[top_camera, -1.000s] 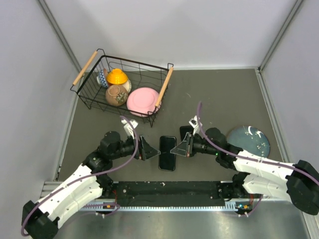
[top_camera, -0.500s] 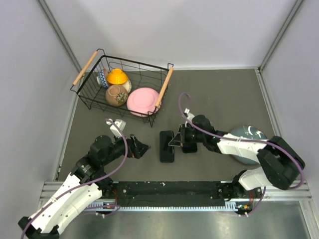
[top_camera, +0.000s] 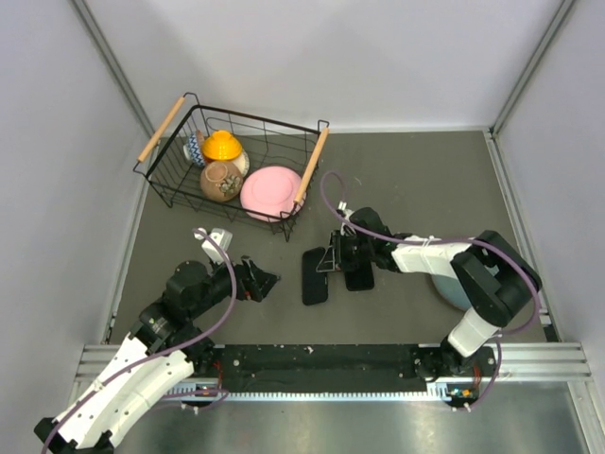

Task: Put the phone into the phone case

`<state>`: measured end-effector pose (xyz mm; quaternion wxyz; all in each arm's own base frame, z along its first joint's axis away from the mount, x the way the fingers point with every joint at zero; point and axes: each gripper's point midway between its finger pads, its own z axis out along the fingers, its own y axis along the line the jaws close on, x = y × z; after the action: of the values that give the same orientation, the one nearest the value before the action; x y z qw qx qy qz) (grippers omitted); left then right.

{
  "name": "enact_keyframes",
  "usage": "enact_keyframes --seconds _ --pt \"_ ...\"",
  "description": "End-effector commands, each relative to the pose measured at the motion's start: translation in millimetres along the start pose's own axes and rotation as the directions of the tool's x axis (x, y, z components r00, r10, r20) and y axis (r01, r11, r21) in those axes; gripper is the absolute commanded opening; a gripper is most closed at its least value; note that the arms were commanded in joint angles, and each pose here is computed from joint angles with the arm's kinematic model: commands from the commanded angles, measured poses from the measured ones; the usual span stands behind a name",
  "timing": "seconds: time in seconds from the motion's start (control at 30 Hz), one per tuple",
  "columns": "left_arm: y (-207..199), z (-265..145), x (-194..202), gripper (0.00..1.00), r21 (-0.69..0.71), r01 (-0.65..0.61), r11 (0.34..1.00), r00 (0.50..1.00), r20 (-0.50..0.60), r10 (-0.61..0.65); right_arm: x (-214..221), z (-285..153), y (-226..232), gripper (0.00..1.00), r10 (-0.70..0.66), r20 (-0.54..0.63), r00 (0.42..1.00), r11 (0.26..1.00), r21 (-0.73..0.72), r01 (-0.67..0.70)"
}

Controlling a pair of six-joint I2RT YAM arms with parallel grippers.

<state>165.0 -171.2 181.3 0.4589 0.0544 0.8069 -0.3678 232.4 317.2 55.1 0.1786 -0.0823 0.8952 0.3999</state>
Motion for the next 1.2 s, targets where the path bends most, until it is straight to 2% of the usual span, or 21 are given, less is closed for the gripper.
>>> enact_keyframes --seconds 0.0,0.13,0.23,0.27,0.37,0.57,0.67,0.77,0.93,1.0,1.03,1.07,1.1,1.17 --pt "-8 -8 -25 0.98 -0.001 -0.014 1.0 0.997 0.075 0.014 -26 2 -20 0.23 -0.068 0.076 0.995 0.992 0.11 0.059" --pt "-7 -8 -26 0.99 -0.009 -0.004 1.0 0.996 0.085 0.004 -34 1 -20 0.25 -0.073 0.08 0.994 0.989 0.131 0.062" --pt "-7 -9 -27 0.99 -0.011 0.0 1.0 0.996 0.086 0.001 -38 0 -18 0.32 -0.081 0.085 0.993 0.988 0.137 0.069" --pt "-7 -10 -27 0.99 -0.011 0.0 1.0 0.996 0.086 0.001 -40 -1 -19 0.39 -0.087 0.087 0.992 0.987 0.146 0.073" --pt "-8 -11 -28 0.99 -0.009 0.0 1.0 0.996 0.092 0.001 -44 -9 -17 0.42 -0.1 0.093 0.991 0.982 0.167 0.084" --pt "-8 -10 -27 0.99 0.0 0.004 1.0 0.996 0.094 -0.004 -42 -30 -3 0.43 -0.123 0.115 0.986 0.985 0.139 0.107" --pt "-9 -10 -29 0.99 -0.002 0.006 1.0 0.995 0.101 -0.005 -38 -43 11 0.35 -0.126 0.139 0.982 0.99 0.078 0.116" --pt "-11 -12 -32 0.99 0.003 -0.002 1.0 0.994 0.108 0.002 -31 -66 25 0.36 -0.137 0.187 0.973 0.991 0.031 0.133" --pt "-14 -16 -42 0.99 -0.003 -0.008 1.0 0.991 0.131 0.008 -36 -122 50 0.56 -0.212 0.316 0.925 0.976 0.026 0.214" --pt "-19 -20 -50 0.99 0.005 -0.01 1.0 0.988 0.151 0.009 -34 -151 62 0.6 -0.25 0.369 0.895 0.965 0.023 0.26" --pt "-23 -23 -55 0.99 0.017 -0.016 1.0 0.987 0.161 0.013 -32 -160 66 0.76 -0.258 0.383 0.887 0.962 0.017 0.272" --pt "-26 -25 -57 0.99 0.026 -0.028 0.999 0.986 0.166 0.024 -31 -176 74 0.85 -0.264 0.412 0.872 0.957 0.004 0.289" --pt "-27 -27 -59 0.99 0.027 -0.035 0.999 0.985 0.17 0.03 -29 -184 80 0.99 -0.269 0.426 0.864 0.953 -0.013 0.303" --pt "-31 -32 -66 0.99 0.033 -0.058 0.998 0.981 0.187 0.051 -28 -198 91 0.99 -0.27 0.457 0.848 0.945 -0.044 0.324"
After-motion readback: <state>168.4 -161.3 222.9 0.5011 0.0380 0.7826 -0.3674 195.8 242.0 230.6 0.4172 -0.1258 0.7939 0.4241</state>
